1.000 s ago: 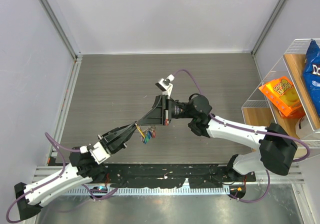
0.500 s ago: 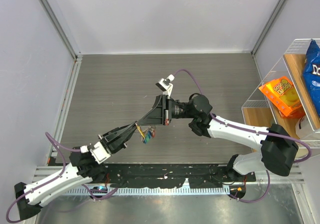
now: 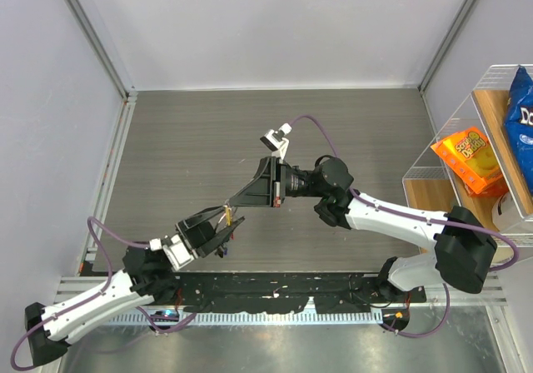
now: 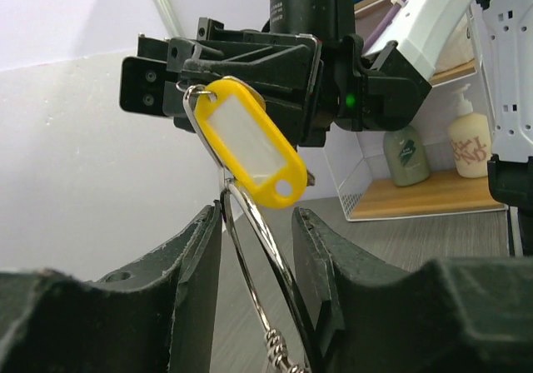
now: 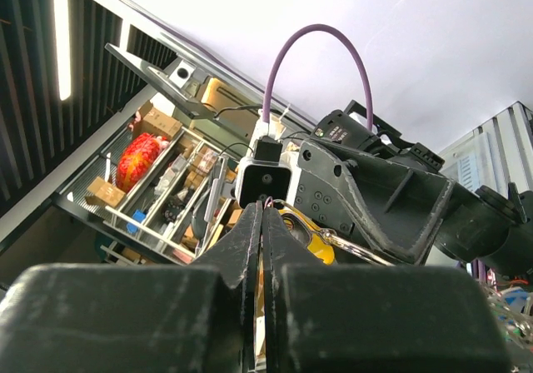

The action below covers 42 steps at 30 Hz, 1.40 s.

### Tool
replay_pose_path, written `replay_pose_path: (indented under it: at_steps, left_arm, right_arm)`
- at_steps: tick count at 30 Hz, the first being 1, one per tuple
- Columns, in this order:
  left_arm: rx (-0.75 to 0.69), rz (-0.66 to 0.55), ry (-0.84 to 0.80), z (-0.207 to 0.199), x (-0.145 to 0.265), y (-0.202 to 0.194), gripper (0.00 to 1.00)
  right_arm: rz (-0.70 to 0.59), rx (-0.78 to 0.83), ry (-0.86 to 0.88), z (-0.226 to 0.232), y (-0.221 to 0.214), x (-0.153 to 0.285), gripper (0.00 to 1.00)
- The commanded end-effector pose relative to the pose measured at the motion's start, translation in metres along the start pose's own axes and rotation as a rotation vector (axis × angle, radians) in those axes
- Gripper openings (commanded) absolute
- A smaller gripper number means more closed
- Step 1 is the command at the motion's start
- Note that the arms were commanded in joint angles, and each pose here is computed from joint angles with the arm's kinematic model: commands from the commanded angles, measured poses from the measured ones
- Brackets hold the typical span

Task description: Put the keys on the keyring

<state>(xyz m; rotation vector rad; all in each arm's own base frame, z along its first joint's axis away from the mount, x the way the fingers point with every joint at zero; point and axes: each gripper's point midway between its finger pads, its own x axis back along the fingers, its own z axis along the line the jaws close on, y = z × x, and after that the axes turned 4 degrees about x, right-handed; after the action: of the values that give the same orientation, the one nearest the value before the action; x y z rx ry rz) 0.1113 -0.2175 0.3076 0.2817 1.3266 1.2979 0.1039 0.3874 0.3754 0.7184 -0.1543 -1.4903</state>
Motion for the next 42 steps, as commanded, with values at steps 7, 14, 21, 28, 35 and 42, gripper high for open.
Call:
replay_pose_path:
  at_steps: [7,14,21,28,35,42]
  left_arm:
    - [0.012,0.045,0.04,0.008,-0.002,-0.006,0.0]
    - [0.013,0.078,0.072,0.013,-0.003,-0.013,0.0]
    - [0.003,0.133,0.118,0.022,-0.004,-0.024,0.0]
    - [0.006,0.233,0.227,0.042,-0.002,-0.036,0.0]
    - [0.028,0.229,0.244,0.047,-0.006,-0.028,0.0]
    - [0.075,0.259,0.222,0.046,-0.021,-0.021,0.0]
  right_arm:
    - [-0.043,0.118,0.13,0.048,0.014,-0.001,0.06]
    - [-0.044,0.121,0.112,0.043,0.009,0.009,0.06]
    - [-0.034,0.162,0.022,0.027,-0.001,0.038,0.06]
    - [-0.052,0.233,-0.174,-0.006,-0.012,0.083,0.06]
    - [0.009,0.357,-0.395,-0.035,-0.028,0.114,0.4]
    - [-0.001,0.398,-0.551,-0.053,-0.032,0.139,0.54]
